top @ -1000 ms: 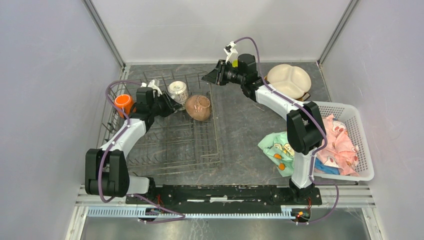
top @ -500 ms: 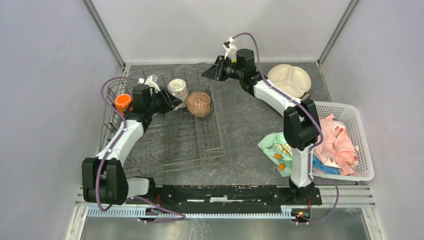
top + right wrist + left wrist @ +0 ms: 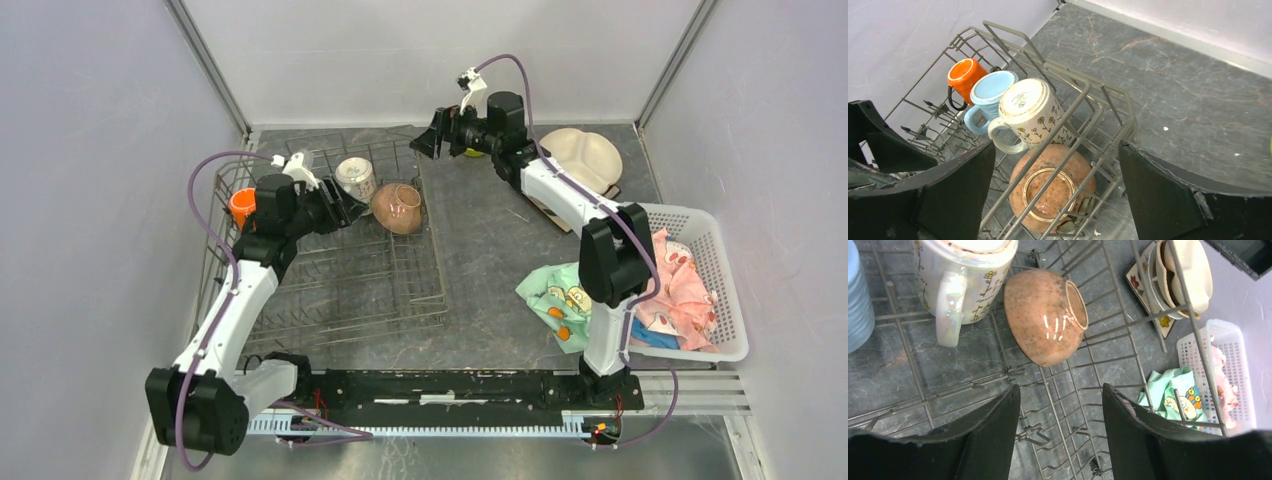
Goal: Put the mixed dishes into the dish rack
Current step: Turn the bowl upside down on the dish rack.
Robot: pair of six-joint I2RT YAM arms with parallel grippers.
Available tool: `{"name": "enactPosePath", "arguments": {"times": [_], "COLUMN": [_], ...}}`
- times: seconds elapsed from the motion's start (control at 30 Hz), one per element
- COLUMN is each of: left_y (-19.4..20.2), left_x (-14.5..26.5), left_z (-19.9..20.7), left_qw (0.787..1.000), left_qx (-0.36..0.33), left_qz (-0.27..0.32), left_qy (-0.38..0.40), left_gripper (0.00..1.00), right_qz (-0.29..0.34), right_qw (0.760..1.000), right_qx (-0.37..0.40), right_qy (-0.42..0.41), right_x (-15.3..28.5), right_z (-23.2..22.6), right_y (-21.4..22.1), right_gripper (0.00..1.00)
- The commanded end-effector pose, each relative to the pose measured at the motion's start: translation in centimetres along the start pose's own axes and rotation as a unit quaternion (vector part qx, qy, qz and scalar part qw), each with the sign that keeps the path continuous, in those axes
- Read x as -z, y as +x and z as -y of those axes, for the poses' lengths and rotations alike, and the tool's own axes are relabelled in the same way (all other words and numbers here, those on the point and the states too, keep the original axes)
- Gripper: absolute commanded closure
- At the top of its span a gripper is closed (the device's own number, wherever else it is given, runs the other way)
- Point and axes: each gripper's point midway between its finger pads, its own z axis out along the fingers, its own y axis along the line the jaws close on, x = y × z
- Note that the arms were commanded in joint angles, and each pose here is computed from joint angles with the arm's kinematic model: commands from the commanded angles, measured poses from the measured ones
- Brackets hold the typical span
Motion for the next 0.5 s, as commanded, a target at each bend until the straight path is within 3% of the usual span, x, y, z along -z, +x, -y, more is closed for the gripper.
{"name": "enactPosePath", "arguments": {"times": [0.0, 0.03, 0.07, 0.3, 0.37, 0.47], "left_y": [-1.4, -1.5, -1.5, -1.3, -1.0, -0.4], "left_x": [2.5, 2.9, 3.3, 5.2, 5.4, 5.6], "left_z": [2.3, 2.6, 2.9, 2.9, 2.4, 1.2], "left_qw": [0.997, 0.997, 0.997, 0.993, 0.992, 0.990], "left_qx": [-0.069, -0.072, -0.076, -0.101, -0.109, -0.120], "left_qz": [0.021, 0.024, 0.029, 0.053, 0.058, 0.069], "left_qy": [0.013, 0.014, 0.018, 0.015, 0.010, -0.010], "left_gripper": [0.28, 0.09, 0.01, 0.00, 0.00, 0.00], "right_qz": [0.048, 0.047, 0.049, 0.076, 0.075, 0.026], "right_qw": [0.997, 0.997, 0.997, 0.982, 0.968, 0.936], "right_qx": [0.056, 0.057, 0.059, 0.145, 0.197, 0.289], "right_qy": [-0.001, 0.002, 0.005, 0.091, 0.139, 0.197], "right_x": [3.2, 3.5, 3.9, 7.6, 8.8, 9.9], "right_z": [-2.6, -2.6, -2.7, -0.4, 1.3, 4.0], "right_y": [-5.1, -5.3, -5.6, -6.7, -6.6, -5.9], "right_gripper": [0.02, 0.02, 0.02, 0.02, 0.02, 0.02]}}
